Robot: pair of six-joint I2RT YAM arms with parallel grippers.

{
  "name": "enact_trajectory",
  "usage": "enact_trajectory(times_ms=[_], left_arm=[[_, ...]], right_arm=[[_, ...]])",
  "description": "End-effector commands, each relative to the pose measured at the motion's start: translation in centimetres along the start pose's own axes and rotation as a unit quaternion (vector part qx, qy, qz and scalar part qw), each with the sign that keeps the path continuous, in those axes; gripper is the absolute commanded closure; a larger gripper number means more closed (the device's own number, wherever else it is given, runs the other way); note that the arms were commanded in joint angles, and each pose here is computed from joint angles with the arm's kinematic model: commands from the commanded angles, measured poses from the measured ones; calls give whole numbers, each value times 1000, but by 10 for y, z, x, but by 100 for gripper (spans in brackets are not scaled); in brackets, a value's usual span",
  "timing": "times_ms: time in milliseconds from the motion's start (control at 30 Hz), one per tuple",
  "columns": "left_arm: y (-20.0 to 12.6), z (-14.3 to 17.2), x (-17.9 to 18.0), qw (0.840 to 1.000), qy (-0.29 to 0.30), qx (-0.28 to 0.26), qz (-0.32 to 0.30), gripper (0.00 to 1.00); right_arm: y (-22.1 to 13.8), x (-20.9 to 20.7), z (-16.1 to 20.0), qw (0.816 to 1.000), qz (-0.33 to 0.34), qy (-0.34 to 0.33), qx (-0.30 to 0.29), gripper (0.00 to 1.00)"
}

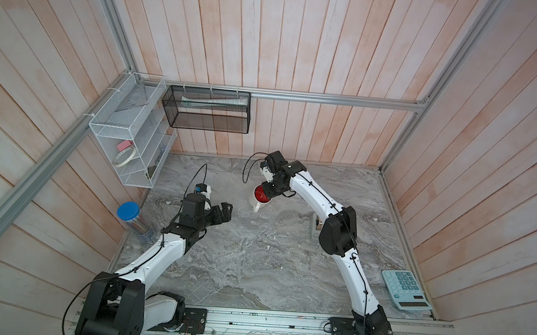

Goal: Wrap mugs in bubble wrap
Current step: Place the mug on the bubble wrap.

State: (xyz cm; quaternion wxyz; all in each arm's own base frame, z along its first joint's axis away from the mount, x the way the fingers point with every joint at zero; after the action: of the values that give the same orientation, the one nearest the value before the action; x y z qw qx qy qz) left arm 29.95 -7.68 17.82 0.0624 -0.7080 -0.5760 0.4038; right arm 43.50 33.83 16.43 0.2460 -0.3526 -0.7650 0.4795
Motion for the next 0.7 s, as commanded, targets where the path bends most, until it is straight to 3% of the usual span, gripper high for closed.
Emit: enact_trajectory(times_ms=[0, 200, 433, 667], left_arm=[[2, 1, -2, 1000, 8, 6, 4, 0], [2, 2, -2, 1000, 9, 6, 4, 0], [2, 1, -2, 1000, 10, 5, 5, 0], [0, -1, -3, 1000, 12, 2, 5, 0]], right_arm=[[3, 2, -3, 1000, -9, 7, -4, 100], [16, 5, -1, 1000, 1, 8, 2, 98], [8, 5, -6, 1000, 1, 9, -12, 72], [-37, -1, -15, 998, 33, 12, -42, 41]])
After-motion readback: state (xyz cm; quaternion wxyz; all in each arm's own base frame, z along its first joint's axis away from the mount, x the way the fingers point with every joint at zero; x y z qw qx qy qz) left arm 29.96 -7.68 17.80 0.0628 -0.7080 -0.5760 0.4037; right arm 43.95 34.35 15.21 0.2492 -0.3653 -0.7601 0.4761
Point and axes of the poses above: each gripper's point midway between its finger pads, its own y axis out along the fingers, its own x axis along the line the jaws close on, z = x × y, the point moved 7 cm from there along -y, back along the fingers, and after that the axes turned 5 degrees about -y, right-handed, at the moved point
